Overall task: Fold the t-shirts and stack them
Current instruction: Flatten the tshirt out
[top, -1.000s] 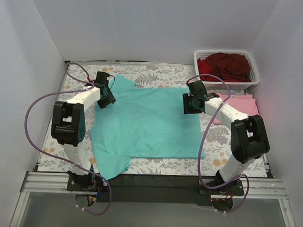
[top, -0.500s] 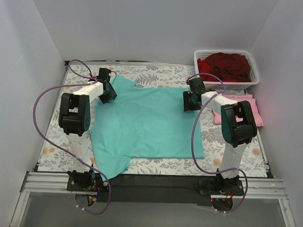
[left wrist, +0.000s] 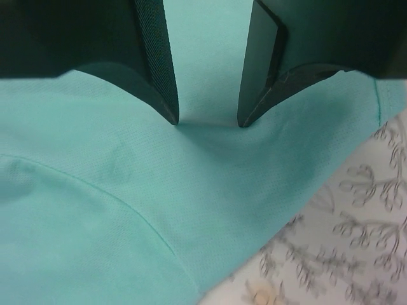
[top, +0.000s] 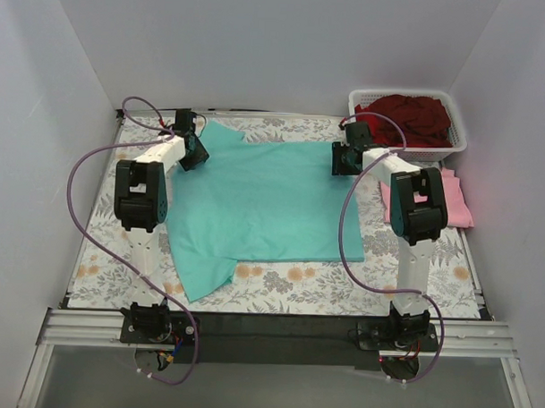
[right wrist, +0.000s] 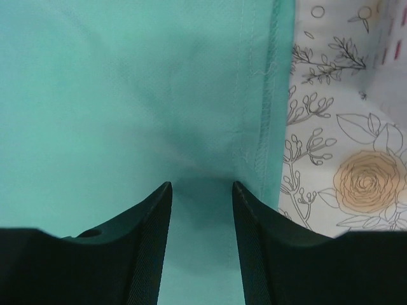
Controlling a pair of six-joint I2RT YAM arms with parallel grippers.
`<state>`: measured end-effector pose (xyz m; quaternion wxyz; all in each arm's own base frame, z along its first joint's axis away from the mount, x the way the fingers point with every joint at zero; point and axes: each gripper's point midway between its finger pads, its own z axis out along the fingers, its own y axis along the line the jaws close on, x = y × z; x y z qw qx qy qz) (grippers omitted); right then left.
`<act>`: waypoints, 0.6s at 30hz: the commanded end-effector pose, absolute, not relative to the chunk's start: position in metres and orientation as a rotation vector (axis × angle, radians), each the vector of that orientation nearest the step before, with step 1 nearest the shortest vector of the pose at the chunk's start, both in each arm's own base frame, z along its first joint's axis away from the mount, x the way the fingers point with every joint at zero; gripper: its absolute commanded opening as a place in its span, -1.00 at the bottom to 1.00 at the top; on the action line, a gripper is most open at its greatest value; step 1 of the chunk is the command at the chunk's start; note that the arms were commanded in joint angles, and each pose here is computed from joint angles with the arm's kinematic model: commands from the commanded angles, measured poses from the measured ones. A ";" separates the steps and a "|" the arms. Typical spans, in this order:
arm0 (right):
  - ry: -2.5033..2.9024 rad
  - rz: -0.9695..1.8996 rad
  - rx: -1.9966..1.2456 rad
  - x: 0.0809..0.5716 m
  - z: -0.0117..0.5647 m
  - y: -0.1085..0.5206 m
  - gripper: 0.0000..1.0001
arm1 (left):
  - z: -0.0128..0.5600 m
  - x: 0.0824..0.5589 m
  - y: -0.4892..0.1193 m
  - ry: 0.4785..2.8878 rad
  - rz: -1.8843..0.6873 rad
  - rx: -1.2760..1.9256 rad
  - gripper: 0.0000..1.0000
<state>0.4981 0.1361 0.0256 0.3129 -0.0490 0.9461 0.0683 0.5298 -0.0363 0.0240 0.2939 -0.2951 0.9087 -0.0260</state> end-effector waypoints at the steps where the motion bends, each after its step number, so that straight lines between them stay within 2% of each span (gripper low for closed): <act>1: 2.484 0.169 -0.155 0.518 0.023 0.136 0.00 | -0.001 0.535 -0.033 2.474 -0.051 -0.793 -0.17; 6: 2.399 0.235 -0.189 0.532 0.065 0.148 0.01 | 0.034 0.557 -0.037 2.413 -0.105 -0.750 -0.13; 10: 2.333 0.305 -0.222 0.519 0.111 0.157 0.02 | 0.080 0.555 -0.041 2.344 -0.168 -0.731 -0.10; 14: 2.331 0.347 -0.244 0.485 0.132 0.164 0.02 | 0.139 0.526 -0.046 2.274 -0.210 -0.693 -0.08; 18: 2.421 0.367 -0.257 0.427 0.118 0.162 0.01 | 0.141 0.461 -0.043 2.321 -0.159 -0.719 -0.07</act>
